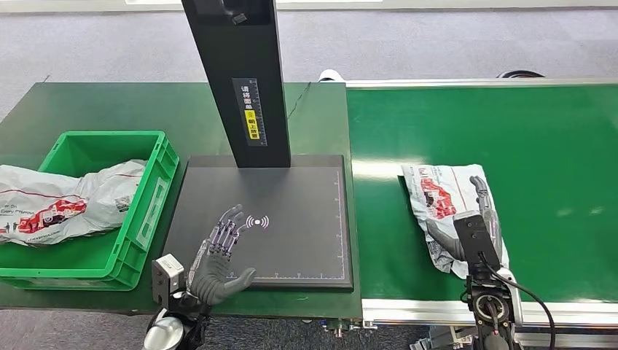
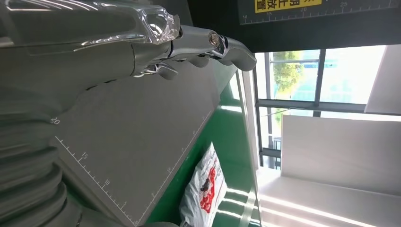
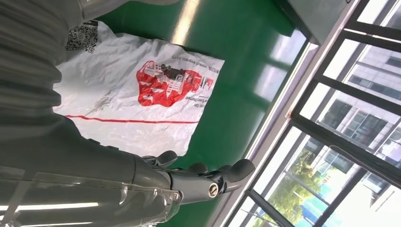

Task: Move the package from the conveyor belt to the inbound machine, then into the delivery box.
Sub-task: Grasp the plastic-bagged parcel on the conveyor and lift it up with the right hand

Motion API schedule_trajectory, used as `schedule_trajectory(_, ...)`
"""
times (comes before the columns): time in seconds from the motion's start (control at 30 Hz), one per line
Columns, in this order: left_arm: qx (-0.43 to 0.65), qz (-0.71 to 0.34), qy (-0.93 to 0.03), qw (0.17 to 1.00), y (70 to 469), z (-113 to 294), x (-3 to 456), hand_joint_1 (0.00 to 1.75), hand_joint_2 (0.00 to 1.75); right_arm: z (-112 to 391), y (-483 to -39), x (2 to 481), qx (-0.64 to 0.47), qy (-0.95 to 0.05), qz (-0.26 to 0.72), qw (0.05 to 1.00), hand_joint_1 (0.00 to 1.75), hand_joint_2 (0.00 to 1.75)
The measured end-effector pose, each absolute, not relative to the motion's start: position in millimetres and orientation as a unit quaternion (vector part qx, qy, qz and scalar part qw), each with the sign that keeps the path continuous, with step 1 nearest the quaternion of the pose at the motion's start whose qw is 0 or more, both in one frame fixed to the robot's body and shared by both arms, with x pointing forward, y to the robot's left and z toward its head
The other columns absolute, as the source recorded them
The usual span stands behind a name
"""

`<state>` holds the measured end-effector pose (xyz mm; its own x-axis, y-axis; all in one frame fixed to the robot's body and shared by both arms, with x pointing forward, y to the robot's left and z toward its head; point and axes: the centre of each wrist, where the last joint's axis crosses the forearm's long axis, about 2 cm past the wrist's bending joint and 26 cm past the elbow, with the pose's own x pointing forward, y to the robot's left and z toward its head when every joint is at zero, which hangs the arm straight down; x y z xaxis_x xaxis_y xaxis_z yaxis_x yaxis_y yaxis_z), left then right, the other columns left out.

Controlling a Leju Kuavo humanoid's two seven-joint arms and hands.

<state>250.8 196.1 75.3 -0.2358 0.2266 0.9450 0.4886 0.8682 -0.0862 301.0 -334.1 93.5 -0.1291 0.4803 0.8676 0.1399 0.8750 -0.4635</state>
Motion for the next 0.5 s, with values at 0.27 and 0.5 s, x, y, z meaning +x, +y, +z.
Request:
schedule_trajectory(0.27,-0.229,-0.112,-0.778,0.575,197.7,74.8,250.7,0.0,1.75,90.3,-343.2,304.8,-0.232,-0.707,0.147,0.652,0.0,1.75)
schedule_trajectory(0.5,-0.229,-0.106,-0.779,0.574,204.4,73.9,251.6,0.0,1.75,83.7,-404.5,334.0,-0.301,-0.573,0.175,0.742,0.0,1.75)
